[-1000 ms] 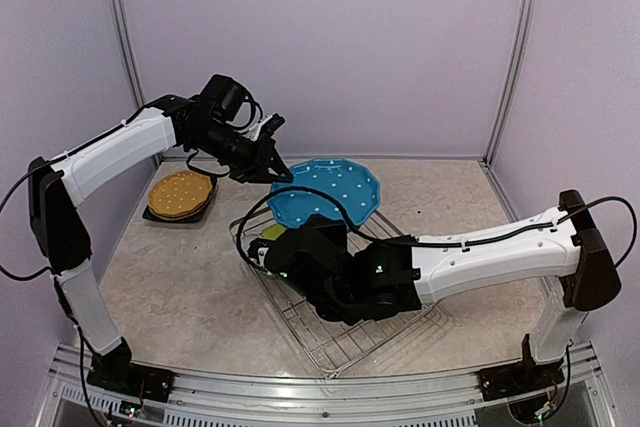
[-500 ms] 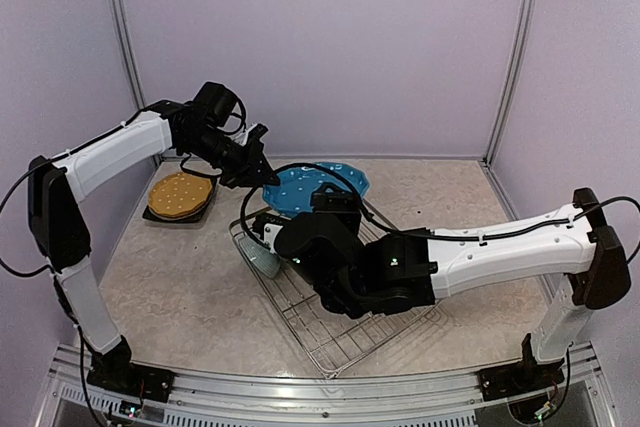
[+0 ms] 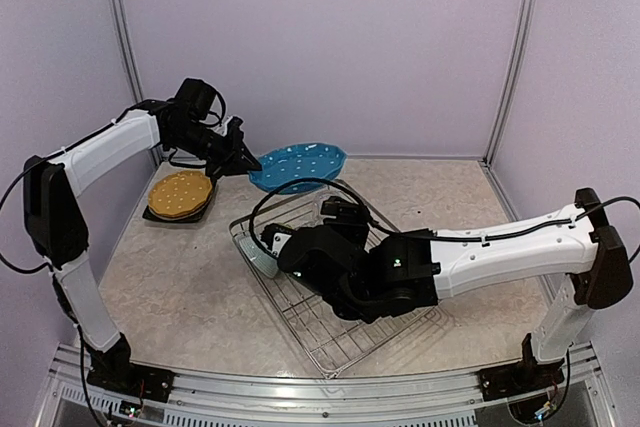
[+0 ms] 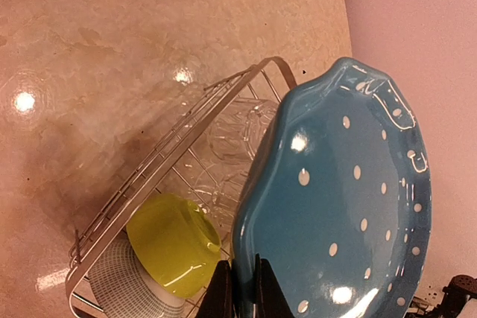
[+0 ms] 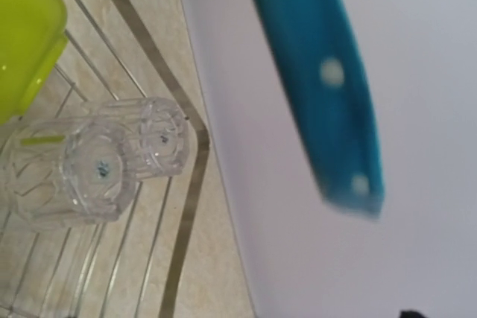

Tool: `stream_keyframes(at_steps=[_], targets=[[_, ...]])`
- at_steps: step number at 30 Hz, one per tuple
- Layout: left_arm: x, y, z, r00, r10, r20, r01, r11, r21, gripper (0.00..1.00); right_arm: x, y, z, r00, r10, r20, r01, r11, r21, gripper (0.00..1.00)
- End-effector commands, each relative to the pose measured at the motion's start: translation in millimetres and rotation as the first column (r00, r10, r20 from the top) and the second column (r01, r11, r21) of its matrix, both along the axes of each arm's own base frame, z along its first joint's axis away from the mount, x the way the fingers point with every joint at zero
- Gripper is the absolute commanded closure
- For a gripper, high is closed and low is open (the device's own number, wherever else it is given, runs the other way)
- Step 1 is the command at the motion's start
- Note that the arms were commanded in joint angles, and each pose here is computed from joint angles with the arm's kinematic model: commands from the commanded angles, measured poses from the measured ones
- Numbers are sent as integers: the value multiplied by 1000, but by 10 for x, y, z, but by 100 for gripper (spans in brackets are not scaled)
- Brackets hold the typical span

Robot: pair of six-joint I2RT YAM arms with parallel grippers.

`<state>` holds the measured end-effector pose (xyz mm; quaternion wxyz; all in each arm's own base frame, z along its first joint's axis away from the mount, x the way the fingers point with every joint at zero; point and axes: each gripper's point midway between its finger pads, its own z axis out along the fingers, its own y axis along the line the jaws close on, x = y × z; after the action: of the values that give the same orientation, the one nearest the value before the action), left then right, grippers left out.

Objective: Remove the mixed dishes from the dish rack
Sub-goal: Place the plate on the plate.

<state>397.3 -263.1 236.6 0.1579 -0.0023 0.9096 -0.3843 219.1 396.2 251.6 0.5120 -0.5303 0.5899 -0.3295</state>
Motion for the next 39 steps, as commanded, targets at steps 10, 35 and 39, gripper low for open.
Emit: stream_keyframes(at_steps=[10, 35, 39], targets=[[400, 1342, 559, 927, 345, 146, -337, 938, -78, 100, 170, -220, 295, 987, -58, -147, 97, 958, 270, 6], [349, 3258, 190, 654, 681, 330, -722, 692, 3, 100, 493, -608, 475, 810, 162, -563, 357, 625, 694, 5], [437, 3375, 131, 629, 675, 386, -738, 674, 23, 100, 516, -669, 531, 781, 223, -584, 391, 555, 735, 5]])
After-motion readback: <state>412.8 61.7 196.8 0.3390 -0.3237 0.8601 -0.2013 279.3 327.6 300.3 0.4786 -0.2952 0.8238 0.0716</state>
